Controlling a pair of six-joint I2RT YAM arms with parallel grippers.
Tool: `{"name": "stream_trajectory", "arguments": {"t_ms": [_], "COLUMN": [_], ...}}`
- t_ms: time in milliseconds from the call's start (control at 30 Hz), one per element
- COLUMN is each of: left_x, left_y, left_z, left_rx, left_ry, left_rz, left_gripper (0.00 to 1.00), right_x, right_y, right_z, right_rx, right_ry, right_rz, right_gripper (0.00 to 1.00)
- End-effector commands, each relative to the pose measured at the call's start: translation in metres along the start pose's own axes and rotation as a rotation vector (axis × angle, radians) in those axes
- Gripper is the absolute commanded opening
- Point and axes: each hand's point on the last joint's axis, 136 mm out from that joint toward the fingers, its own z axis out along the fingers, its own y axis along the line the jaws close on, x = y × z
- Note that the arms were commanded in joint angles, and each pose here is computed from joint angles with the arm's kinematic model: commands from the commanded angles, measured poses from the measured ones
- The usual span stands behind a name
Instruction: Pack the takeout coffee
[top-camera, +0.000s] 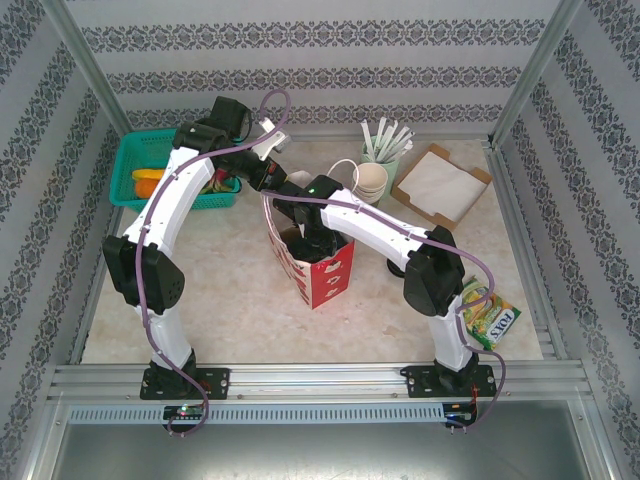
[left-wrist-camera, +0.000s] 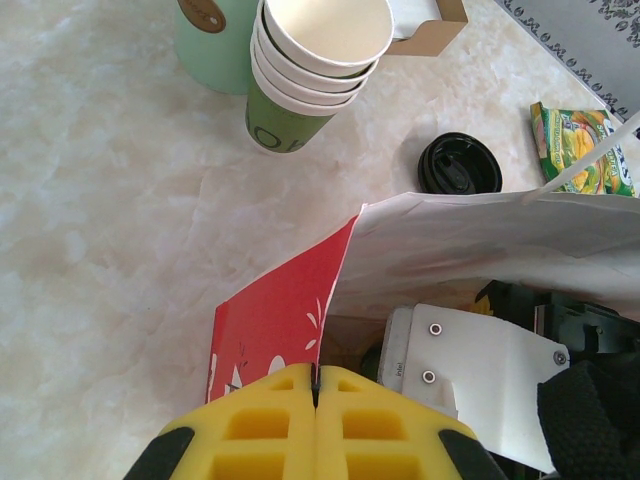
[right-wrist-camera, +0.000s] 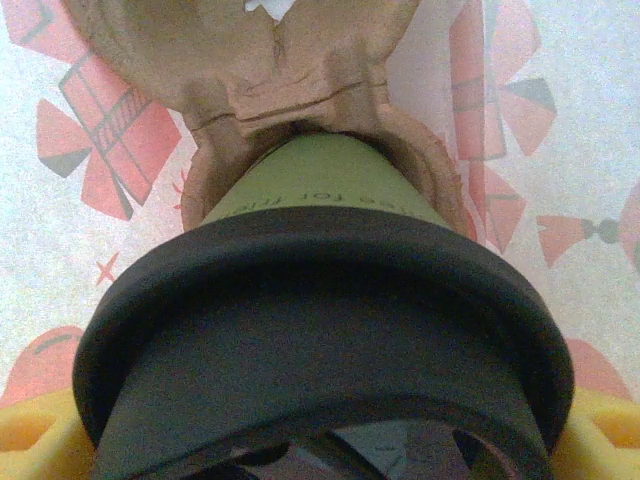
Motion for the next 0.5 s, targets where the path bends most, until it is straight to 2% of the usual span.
{"name": "stream_trajectory", "arguments": {"t_ms": [0, 467], "left_x": [-0.0129, -0.0116], "left_y": [-0.0048, -0.0048], "left_z": [-0.0151, -0.0150], "left_rx": [-0.018, -0.017], "left_ry": [-0.054, -0.049], "left_rz": [0.024, 0.029], "left_gripper": [0.00, 0.00], "right_x": [0.0028, 0.0066], "right_y": [-0.0011, -0.0030], "right_z": [0.0103, 0.0130], "right_rx": [0.012, 0.010], "right_ry": [0.025, 0.048], "right_rz": [0.015, 0.029], "right_gripper": [0.44, 0.43]}}
